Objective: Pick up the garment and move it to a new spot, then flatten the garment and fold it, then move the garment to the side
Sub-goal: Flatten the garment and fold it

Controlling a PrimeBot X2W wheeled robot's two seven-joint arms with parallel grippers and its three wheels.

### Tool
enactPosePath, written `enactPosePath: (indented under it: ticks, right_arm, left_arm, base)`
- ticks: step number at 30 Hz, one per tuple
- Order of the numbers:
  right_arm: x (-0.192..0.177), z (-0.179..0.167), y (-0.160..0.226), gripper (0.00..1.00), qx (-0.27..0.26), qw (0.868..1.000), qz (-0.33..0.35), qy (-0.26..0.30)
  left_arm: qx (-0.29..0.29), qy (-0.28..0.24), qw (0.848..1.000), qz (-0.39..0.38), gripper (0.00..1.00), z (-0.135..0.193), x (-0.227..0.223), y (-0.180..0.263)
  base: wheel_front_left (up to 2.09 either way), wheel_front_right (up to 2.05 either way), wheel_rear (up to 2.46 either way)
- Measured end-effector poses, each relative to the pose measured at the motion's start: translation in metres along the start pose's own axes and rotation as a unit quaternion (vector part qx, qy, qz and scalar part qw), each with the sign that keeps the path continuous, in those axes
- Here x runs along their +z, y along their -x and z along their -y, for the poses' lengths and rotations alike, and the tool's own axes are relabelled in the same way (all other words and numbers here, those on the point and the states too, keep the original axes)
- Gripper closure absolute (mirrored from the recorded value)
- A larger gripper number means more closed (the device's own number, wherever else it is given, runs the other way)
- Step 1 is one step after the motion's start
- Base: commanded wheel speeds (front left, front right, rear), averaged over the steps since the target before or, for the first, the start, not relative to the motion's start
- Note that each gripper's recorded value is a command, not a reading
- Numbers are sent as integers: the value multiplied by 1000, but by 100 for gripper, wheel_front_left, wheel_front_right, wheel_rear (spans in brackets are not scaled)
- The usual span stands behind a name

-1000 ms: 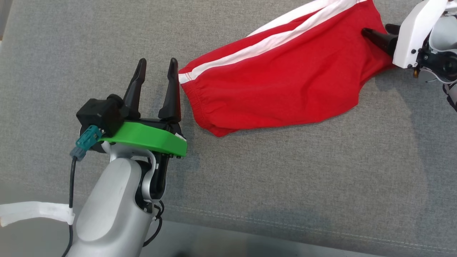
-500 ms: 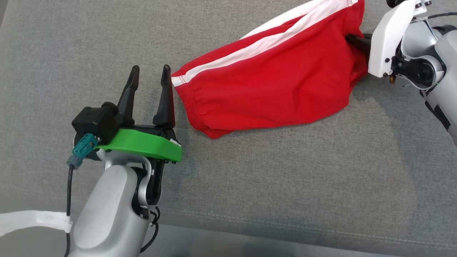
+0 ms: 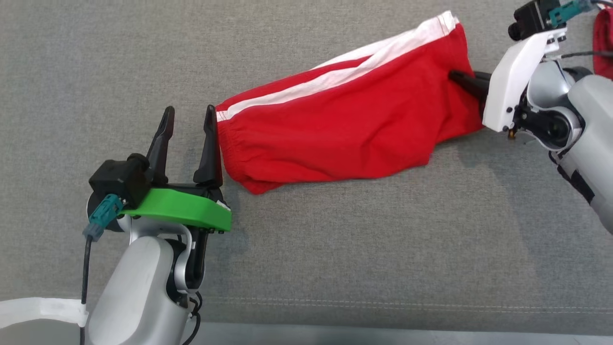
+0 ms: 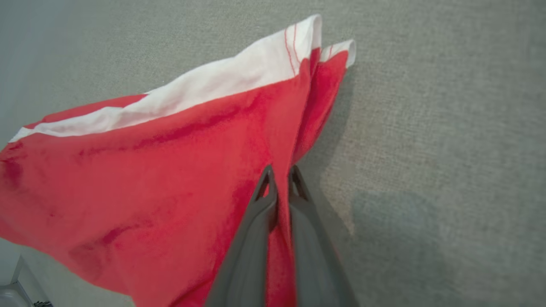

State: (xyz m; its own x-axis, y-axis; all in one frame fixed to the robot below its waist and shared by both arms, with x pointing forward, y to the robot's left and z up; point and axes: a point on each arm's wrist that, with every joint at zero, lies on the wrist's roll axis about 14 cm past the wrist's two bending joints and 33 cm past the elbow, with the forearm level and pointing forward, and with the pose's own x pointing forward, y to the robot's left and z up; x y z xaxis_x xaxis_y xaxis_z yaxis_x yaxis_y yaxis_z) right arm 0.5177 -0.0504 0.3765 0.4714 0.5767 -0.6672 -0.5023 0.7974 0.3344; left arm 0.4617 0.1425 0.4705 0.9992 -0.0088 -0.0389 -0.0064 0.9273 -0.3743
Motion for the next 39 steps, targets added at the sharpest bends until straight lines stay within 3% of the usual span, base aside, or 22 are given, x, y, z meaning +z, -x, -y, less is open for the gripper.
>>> enactPosePath:
  ticks: [15, 25, 39]
  right_arm:
    - [-14, -3, 54, 100, -3, 994, 76, -73]
    - [-46, 24, 90, 100, -48, 988, 88, -116]
    - [-54, 39, 91, 100, -76, 981, 122, -128]
  left_arm:
    - [-26, 8, 1000, 4, 0, 19, 7, 8]
    - [-55, -6, 998, 25, 0, 35, 28, 6]
    - [-75, 5, 997, -1, 0, 51, 15, 11]
  base:
    - [0, 0, 0]
    - [0, 0, 0]
    - [0, 0, 0]
